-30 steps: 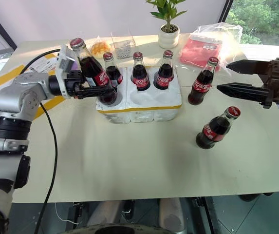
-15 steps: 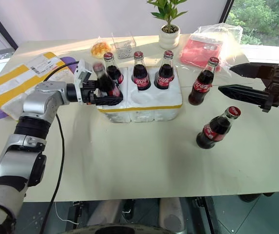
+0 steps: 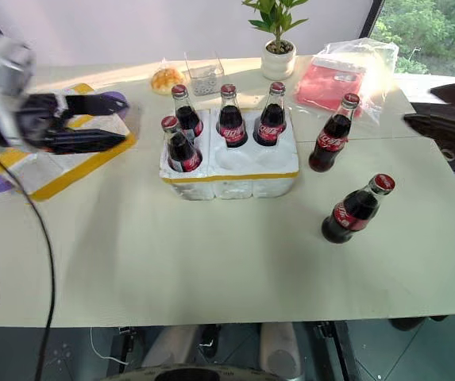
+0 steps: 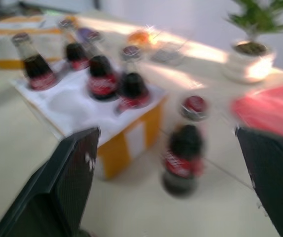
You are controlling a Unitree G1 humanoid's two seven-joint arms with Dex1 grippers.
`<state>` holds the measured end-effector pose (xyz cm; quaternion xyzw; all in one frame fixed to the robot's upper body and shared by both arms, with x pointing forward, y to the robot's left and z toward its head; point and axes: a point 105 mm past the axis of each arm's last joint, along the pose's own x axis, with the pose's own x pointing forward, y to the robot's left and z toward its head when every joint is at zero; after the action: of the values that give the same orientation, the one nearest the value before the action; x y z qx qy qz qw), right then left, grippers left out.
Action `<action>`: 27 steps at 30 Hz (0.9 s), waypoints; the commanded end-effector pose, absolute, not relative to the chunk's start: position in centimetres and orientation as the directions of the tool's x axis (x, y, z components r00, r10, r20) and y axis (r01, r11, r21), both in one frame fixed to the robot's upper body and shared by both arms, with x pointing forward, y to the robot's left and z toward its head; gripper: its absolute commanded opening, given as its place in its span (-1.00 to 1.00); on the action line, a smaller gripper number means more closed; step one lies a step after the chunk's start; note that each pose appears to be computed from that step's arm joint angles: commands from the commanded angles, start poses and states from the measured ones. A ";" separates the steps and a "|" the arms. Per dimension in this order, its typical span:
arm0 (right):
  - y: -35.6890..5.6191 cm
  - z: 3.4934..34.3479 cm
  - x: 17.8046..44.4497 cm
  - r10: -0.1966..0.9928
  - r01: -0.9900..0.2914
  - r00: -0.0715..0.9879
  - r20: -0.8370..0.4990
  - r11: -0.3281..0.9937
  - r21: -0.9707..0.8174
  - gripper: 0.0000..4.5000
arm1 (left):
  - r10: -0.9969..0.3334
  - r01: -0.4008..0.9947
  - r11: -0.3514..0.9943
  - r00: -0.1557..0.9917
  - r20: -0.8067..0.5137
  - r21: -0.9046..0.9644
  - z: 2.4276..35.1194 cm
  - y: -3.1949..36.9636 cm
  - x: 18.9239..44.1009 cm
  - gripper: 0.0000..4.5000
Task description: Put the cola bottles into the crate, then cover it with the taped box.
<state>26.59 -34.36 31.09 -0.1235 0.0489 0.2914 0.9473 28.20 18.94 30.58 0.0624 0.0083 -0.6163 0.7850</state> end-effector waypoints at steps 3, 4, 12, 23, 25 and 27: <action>-38.5 29.8 21.9 0.425 -0.458 0.884 -0.194 0.870 -0.181 1.00 | -0.965 0.988 0.113 0.135 -0.225 0.108 29.0 18.1 25.1 0.98; -38.1 28.5 20.9 0.444 -0.478 0.870 -0.214 0.866 -0.147 1.00 | -0.961 0.991 0.090 0.112 -0.253 0.098 28.0 17.8 25.0 0.98; -34.2 18.9 16.7 0.423 -0.468 0.852 -0.309 0.880 -0.084 1.00 | -0.951 0.993 0.008 0.045 -0.307 0.118 24.9 15.6 26.1 0.98; -29.8 17.1 18.8 0.385 -0.384 0.916 -0.112 0.923 0.039 1.00 | -0.951 0.991 -0.016 0.027 -0.309 0.134 24.7 14.5 27.4 0.98; -29.3 17.1 19.0 0.398 -0.394 0.913 -0.095 0.917 0.058 1.00 | -0.953 0.991 -0.014 0.027 -0.302 0.133 24.9 14.4 27.4 0.98; -29.0 17.1 19.4 0.395 -0.390 0.915 -0.077 0.918 0.080 1.00 | -0.957 0.992 -0.012 0.026 -0.290 0.128 25.1 14.2 27.4 0.98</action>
<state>19.24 -29.76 16.20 0.0371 0.0660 0.1922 0.9784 27.68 14.47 23.89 0.1402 0.0791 -0.6922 0.7035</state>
